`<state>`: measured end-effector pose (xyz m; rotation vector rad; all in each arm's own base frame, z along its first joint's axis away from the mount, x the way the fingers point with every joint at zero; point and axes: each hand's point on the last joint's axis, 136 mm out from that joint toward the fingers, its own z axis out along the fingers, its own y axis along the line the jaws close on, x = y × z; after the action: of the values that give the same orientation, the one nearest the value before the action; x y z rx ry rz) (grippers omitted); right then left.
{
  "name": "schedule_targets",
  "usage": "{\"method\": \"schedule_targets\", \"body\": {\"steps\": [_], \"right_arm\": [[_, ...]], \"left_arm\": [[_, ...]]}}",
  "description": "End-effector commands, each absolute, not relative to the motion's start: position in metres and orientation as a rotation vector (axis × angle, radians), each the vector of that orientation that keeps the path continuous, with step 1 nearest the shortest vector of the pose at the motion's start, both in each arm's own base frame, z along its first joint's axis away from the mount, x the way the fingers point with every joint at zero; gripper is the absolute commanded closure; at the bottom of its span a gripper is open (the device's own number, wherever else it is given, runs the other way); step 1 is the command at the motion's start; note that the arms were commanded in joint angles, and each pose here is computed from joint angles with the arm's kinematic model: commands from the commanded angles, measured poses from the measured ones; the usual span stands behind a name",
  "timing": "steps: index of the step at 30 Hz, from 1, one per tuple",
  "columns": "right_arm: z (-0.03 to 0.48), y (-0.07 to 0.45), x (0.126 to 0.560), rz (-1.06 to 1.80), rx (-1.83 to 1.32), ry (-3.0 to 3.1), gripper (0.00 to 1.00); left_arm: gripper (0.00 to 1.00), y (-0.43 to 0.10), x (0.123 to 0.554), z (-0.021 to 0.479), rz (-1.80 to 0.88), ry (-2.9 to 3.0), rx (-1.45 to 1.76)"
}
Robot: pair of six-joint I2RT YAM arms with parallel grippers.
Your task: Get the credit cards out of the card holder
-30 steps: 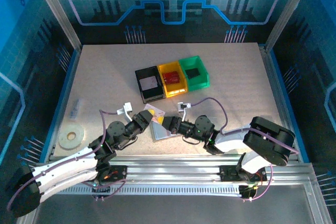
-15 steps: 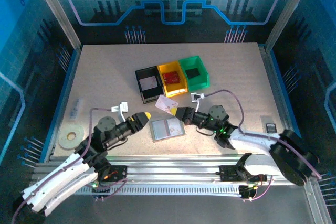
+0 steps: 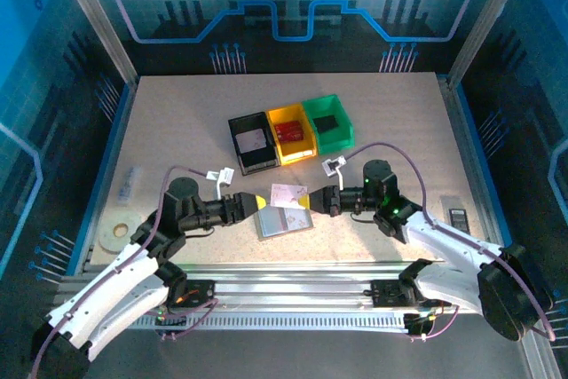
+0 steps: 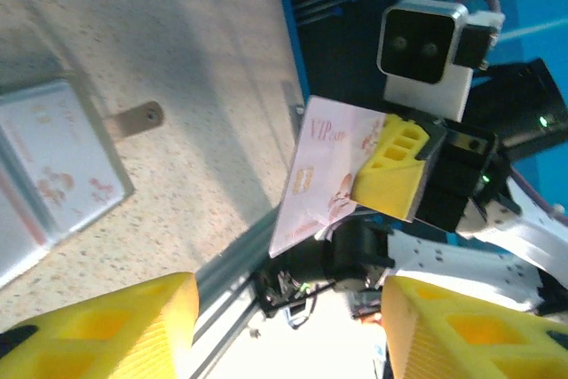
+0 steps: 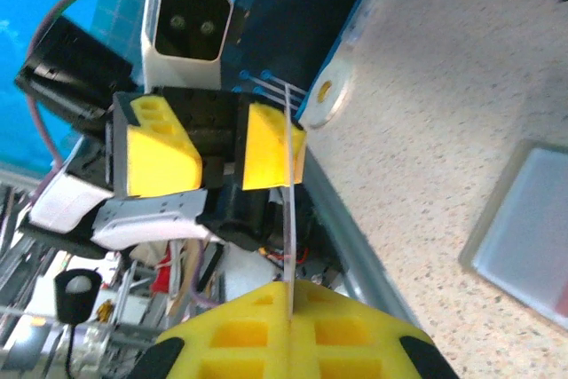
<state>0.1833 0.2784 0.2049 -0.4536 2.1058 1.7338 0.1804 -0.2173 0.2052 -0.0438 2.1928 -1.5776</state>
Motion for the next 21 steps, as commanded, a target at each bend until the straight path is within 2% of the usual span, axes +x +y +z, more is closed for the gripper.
{"method": "schedule_targets", "body": {"steps": [1,9,21], "right_arm": [[0.216,0.28,0.169,1.837,-0.566,2.061,1.0],[0.216,0.29,0.164,1.936,-0.614,2.044,1.0],[0.22,0.3,0.159,1.947,-0.671,2.024,1.0]], "left_arm": [[0.45,-0.226,0.168,0.23,-1.684,2.129,0.115],[0.54,-0.228,0.169,0.232,-1.728,2.092,0.111],[0.56,-0.232,0.162,0.22,-1.757,2.142,0.151]]}}
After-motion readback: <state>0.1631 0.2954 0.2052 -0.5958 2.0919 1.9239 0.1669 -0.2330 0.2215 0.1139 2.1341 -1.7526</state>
